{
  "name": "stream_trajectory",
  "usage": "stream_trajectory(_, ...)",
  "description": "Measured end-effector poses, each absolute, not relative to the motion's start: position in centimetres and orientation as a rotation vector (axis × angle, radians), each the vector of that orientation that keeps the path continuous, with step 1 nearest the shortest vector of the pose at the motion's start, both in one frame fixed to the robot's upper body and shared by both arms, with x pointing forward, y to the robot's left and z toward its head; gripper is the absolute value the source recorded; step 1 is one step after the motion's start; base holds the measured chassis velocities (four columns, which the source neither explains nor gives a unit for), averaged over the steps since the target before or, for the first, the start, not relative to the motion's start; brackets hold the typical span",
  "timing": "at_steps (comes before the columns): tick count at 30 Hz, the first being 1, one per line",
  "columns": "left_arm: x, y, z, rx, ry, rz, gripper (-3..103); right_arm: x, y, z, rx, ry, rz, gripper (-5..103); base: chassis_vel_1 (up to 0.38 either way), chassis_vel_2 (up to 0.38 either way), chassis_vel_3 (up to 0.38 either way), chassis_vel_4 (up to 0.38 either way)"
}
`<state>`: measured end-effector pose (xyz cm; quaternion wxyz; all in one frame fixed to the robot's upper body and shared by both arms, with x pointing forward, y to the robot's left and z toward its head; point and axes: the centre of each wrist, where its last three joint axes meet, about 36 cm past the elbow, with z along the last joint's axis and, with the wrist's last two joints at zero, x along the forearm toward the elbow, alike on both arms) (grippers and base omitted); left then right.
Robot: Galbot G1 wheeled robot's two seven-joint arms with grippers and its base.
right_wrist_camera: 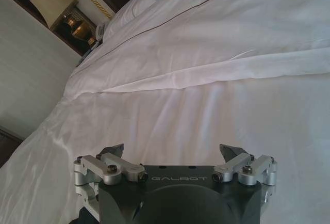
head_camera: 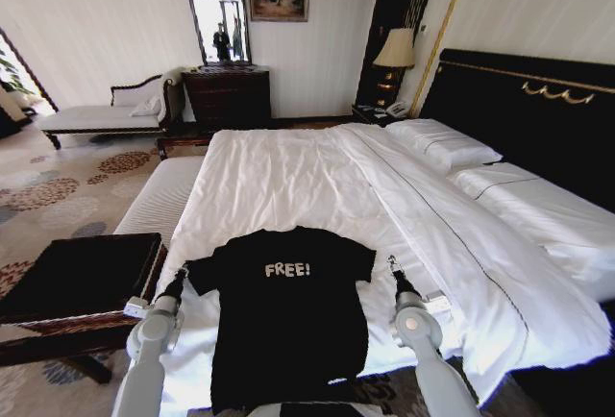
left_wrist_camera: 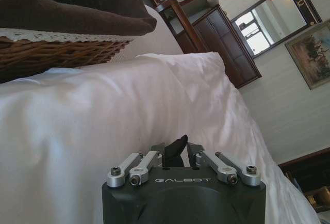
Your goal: Fold the clothes on the bed and place them into the basket.
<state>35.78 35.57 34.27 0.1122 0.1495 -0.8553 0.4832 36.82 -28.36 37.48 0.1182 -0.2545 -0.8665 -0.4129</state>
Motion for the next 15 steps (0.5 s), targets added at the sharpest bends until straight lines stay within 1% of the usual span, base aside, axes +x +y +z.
stream_trajectory(1, 35.2, 35.4, 34.2, 0.442, -2.510, 1.409, 30, 36.9, -28.5, 37.5, -0.746, -2.535, -1.208, 100, 0.000, 0.000, 0.000, 0.000)
stream_trajectory(3, 34.5, 35.1, 34.1, 0.450, -2.507, 1.396, 30, 37.0, -28.6, 37.5, -0.748, -2.537, -1.206, 100, 0.000, 0.000, 0.000, 0.000)
stream_trajectory(6, 32.6, 35.0, 34.7, 0.474, -2.524, 1.367, 46, 37.6, -29.1, 37.6, -0.732, -2.557, -1.196, 100, 0.000, 0.000, 0.000, 0.000)
stream_trajectory(7, 32.6, 35.0, 34.7, 0.474, -2.524, 1.367, 46, 37.6, -29.1, 37.6, -0.732, -2.557, -1.196, 100, 0.000, 0.000, 0.000, 0.000)
stream_trajectory(10, 31.3, 35.3, 36.5, 0.481, -2.560, 1.369, 62, 39.0, -30.0, 38.2, -0.693, -2.581, -1.195, 100, 0.000, 0.000, 0.000, 0.000)
stream_trajectory(12, 31.0, 35.5, 37.3, 0.481, -2.577, 1.370, 62, 39.5, -30.3, 38.5, -0.671, -2.584, -1.205, 100, 0.000, 0.000, 0.000, 0.000)
stream_trajectory(14, 30.7, 35.7, 38.5, 0.480, -2.604, 1.365, 74, 40.1, -30.8, 39.0, -0.632, -2.578, -1.233, 100, 0.000, 0.000, 0.000, 0.000)
stream_trajectory(15, 30.6, 35.9, 39.4, 0.477, -2.626, 1.360, 74, 40.7, -31.4, 39.4, -0.595, -2.581, -1.253, 100, 0.000, 0.000, 0.000, 0.000)
